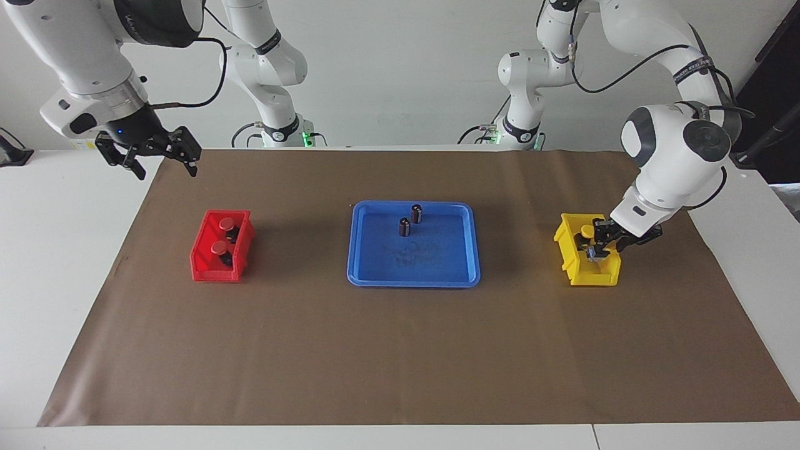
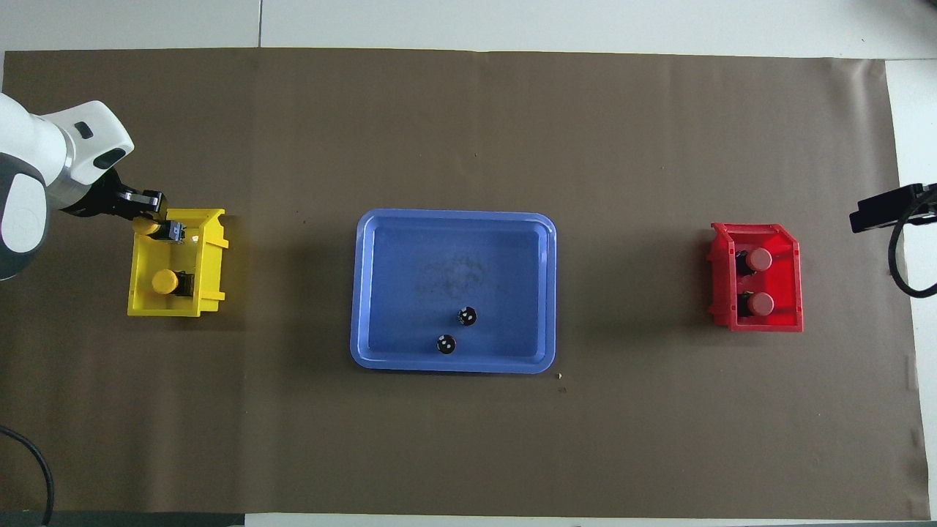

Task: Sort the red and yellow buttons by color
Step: 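Lower the yellow button into the yellow bin and open the left gripper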

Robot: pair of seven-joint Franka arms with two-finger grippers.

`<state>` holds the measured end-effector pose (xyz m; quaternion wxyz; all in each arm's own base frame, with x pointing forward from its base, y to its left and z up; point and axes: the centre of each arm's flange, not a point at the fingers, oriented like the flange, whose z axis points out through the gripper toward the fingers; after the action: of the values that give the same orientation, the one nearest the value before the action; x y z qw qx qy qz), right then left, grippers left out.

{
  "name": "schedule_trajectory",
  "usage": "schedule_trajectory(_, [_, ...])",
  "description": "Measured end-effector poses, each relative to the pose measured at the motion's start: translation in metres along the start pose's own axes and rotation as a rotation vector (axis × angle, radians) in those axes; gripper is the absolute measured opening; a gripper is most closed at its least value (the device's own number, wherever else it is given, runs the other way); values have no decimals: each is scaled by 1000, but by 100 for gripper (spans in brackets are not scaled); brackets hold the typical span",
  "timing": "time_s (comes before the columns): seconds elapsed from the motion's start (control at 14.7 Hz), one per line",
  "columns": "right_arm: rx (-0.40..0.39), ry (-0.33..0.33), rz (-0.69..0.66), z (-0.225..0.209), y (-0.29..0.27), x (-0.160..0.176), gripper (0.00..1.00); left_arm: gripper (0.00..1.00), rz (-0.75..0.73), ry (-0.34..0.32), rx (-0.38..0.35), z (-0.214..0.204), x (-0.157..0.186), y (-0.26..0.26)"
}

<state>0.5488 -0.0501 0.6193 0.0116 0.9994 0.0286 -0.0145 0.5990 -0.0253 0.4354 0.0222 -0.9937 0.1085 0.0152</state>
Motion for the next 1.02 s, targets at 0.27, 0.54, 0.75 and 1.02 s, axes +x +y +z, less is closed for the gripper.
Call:
schedule_trajectory(0.27, [-1,0,25,0,5,-1,100,41,4,31,3,22,-9,1])
schedule_trajectory(0.54, [-1,0,18,0,1,0,100,41,7,36,2,43,-15,4])
schedule_trajectory(0.75, [-1,0,16,0,-1,0,100,41,9,56,4,54,-18,5])
schedule_trajectory(1.02, [-1,0,14,0,-2,0,100,41,10,68,5,68,-23,6])
